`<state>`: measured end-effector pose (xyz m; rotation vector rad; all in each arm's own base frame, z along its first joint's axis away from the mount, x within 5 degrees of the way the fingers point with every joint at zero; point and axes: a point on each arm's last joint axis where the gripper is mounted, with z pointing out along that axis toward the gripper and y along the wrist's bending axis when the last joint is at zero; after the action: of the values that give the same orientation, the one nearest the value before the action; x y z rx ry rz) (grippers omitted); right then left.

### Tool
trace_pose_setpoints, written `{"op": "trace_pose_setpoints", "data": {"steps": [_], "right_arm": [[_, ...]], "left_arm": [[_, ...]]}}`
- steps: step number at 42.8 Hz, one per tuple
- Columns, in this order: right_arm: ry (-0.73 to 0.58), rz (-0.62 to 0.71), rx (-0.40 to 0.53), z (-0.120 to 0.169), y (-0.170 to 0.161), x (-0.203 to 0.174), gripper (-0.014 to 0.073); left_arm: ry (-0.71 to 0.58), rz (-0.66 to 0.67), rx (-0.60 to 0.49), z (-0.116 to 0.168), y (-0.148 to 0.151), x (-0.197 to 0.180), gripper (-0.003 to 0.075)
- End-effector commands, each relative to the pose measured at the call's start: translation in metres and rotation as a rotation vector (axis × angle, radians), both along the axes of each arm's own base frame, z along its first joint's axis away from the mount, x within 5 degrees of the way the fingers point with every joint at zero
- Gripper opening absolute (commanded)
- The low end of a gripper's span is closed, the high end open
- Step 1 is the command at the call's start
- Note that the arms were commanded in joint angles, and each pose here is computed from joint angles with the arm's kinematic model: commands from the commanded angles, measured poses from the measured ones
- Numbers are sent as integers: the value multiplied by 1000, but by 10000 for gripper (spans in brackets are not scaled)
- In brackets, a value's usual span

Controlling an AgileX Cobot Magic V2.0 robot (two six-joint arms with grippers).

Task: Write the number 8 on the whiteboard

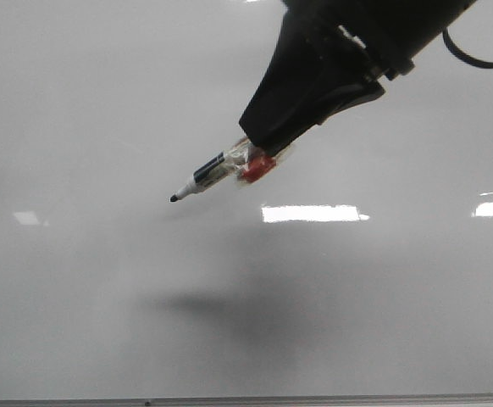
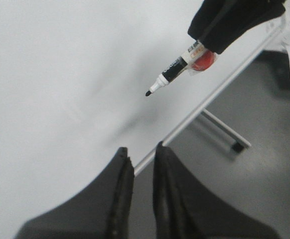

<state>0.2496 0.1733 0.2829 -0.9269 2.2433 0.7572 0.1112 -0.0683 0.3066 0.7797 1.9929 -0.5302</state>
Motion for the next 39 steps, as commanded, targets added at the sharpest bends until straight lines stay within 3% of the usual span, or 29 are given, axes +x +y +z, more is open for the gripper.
{"op": "trace_pose_setpoints", "data": {"steps": [1,10,24,34,39], "right_arm": [[-87,-74,91,19,-1,3,-59],[-169,-84,158,27,13,18,-59],[-262,-156,177,41,26,58,-59],[-230,-194,160,21,35,78,-59],[-176,-137,127,4,40,78,-59]], "left_arm": [[-117,106,-102,3,7,-11,-21],[-258,175,-167,6,15,-31,-20],[-271,184,-171,7,16,-31,-21],[-271,184,-171,7,16,-31,-21],[-271,184,-171,7,16,-31,-21]]}}
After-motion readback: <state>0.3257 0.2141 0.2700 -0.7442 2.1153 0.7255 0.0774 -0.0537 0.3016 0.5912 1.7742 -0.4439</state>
